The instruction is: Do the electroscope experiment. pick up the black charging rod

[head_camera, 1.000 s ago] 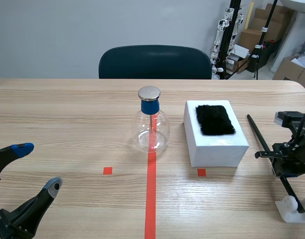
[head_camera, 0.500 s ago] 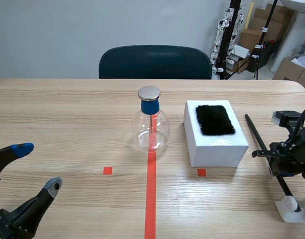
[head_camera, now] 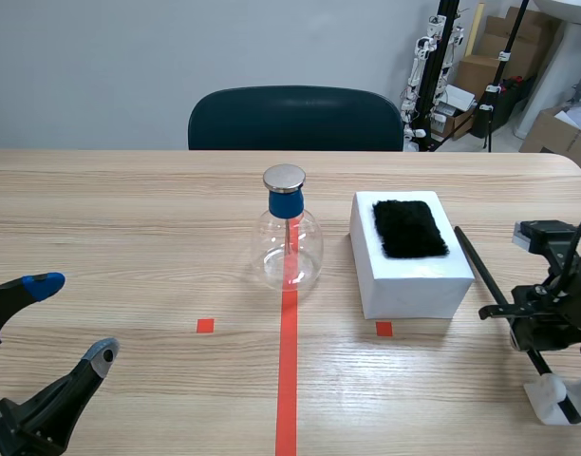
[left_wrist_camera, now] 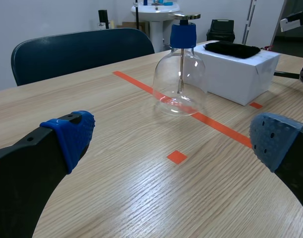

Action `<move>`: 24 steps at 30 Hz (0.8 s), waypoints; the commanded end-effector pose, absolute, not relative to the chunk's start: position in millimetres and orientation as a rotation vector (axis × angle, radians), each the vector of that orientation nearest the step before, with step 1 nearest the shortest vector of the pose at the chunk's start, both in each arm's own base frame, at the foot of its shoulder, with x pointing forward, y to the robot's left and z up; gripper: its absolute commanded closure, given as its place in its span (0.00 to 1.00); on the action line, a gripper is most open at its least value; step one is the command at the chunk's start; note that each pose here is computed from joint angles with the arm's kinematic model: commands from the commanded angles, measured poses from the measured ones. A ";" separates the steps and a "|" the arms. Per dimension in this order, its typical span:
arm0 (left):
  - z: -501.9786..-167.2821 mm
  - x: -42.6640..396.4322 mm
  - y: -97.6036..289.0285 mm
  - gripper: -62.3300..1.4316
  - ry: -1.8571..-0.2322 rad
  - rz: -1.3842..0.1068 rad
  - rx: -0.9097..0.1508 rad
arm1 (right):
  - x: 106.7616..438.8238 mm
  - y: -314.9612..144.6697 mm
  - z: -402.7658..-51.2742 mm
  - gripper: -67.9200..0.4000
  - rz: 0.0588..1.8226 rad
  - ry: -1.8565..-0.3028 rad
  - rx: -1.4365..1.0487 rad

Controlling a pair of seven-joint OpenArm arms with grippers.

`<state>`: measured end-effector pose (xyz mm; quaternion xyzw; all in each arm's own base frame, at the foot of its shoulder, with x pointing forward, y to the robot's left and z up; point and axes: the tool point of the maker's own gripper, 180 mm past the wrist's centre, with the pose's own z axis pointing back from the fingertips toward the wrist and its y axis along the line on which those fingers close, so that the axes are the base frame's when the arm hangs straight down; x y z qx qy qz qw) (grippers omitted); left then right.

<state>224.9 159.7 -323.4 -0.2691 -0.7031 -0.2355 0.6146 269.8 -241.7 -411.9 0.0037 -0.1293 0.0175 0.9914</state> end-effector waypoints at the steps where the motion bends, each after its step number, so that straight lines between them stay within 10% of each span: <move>1: -318.3 225.5 164.3 0.00 -1.640 -0.542 -0.616 | 277.2 -251.1 -397.8 0.99 0.024 -0.307 -0.009; 24: -318.3 225.5 164.3 0.00 -1.640 -0.542 -0.616 | 260.9 -267.4 -230.8 0.99 0.426 -0.853 -0.591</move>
